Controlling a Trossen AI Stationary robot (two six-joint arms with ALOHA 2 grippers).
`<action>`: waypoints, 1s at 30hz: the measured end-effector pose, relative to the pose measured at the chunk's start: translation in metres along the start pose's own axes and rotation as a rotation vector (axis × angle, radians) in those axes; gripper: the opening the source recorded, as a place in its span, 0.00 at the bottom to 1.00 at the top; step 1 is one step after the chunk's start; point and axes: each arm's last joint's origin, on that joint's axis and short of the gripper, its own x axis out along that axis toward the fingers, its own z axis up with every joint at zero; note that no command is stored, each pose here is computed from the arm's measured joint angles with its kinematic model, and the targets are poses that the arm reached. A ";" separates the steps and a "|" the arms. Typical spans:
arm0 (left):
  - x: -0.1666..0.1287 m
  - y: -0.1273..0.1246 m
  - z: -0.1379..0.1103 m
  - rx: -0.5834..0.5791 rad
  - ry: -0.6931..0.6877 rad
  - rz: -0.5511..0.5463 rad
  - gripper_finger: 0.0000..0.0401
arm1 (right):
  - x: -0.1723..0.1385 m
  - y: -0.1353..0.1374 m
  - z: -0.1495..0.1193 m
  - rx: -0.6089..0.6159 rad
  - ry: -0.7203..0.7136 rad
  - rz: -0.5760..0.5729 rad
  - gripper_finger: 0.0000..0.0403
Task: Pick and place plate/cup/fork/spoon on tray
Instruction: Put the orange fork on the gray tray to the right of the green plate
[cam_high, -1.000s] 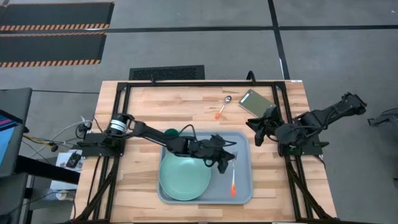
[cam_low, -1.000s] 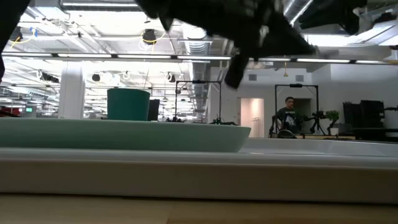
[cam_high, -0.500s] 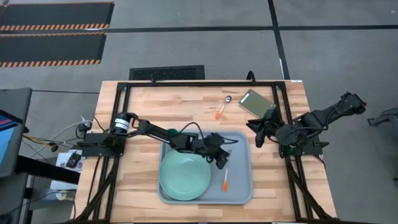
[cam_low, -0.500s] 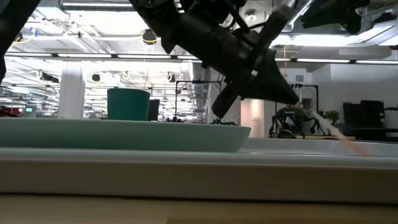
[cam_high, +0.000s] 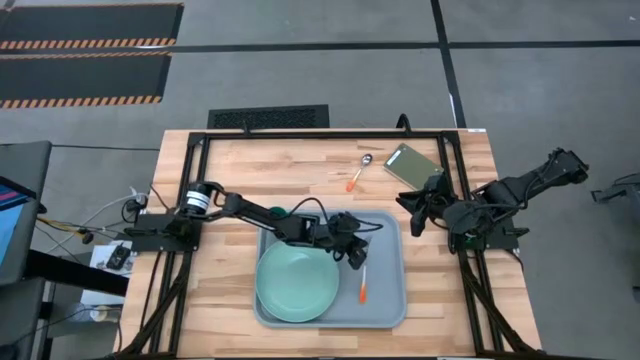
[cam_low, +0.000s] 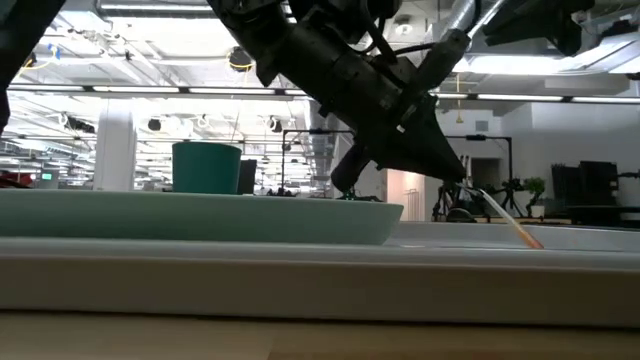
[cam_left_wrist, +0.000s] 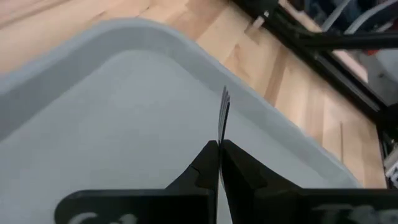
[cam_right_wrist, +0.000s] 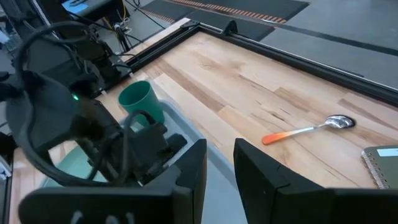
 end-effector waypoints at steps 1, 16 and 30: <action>0.003 0.002 -0.003 -0.003 0.013 0.000 0.00 | 0.000 0.000 0.000 0.000 0.000 0.000 0.27; 0.024 0.021 -0.006 -0.114 0.034 -0.055 0.00 | 0.000 0.000 0.000 0.005 -0.002 0.001 0.27; 0.022 0.019 -0.014 -0.125 0.064 -0.021 0.02 | 0.000 0.000 0.000 0.000 0.001 -0.002 0.27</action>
